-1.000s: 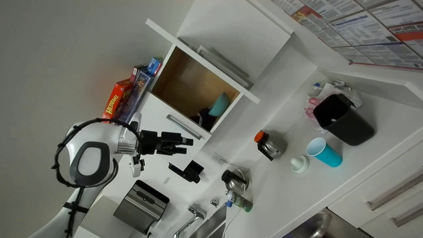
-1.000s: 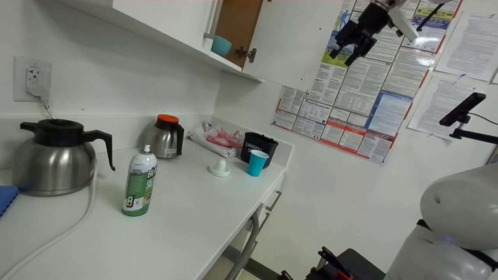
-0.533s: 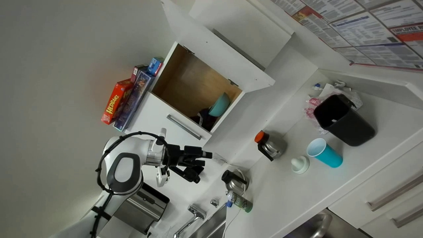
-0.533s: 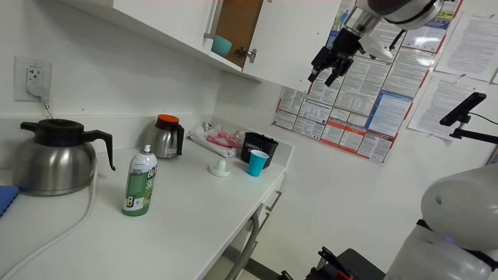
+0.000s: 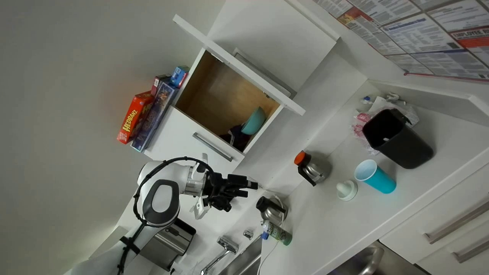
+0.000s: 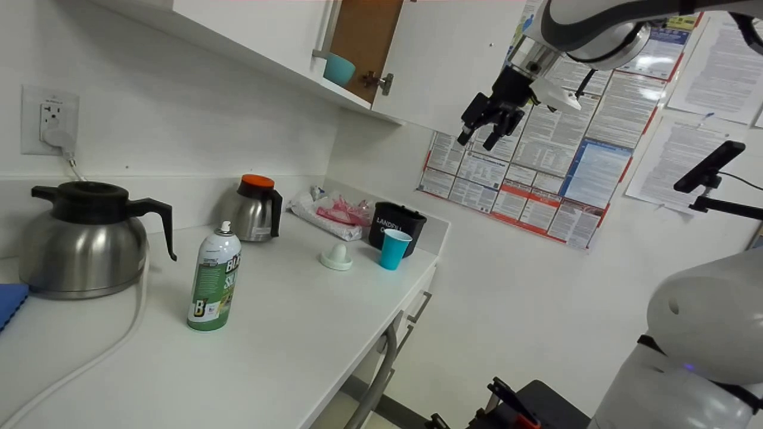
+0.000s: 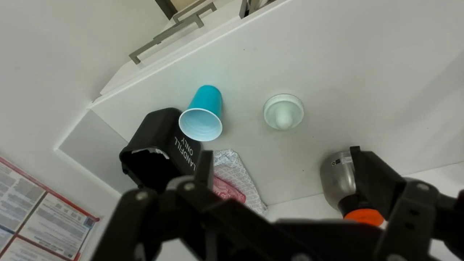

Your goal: Open the middle cupboard door

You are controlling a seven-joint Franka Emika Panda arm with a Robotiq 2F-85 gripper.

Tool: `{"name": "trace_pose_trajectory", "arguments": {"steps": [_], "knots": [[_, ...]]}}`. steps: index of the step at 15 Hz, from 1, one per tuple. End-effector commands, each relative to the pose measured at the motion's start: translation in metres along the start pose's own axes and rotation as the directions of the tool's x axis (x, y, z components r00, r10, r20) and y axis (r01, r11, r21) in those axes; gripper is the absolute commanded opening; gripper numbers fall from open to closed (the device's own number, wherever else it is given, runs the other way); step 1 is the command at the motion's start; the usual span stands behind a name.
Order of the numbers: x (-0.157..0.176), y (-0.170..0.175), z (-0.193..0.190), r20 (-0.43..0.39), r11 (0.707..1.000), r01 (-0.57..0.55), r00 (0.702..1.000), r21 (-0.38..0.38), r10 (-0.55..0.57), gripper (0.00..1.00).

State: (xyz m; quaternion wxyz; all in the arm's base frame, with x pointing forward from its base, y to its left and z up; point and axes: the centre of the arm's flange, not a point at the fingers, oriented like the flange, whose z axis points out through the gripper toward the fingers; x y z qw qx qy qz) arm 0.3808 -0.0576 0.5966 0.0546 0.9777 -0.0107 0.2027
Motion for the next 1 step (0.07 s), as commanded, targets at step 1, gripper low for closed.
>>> {"name": "trace_pose_trajectory", "arguments": {"steps": [1], "knots": [[0.0040,-0.0053,0.0113,-0.014,1.000,-0.020,1.000,0.010,0.020,1.00]]}}
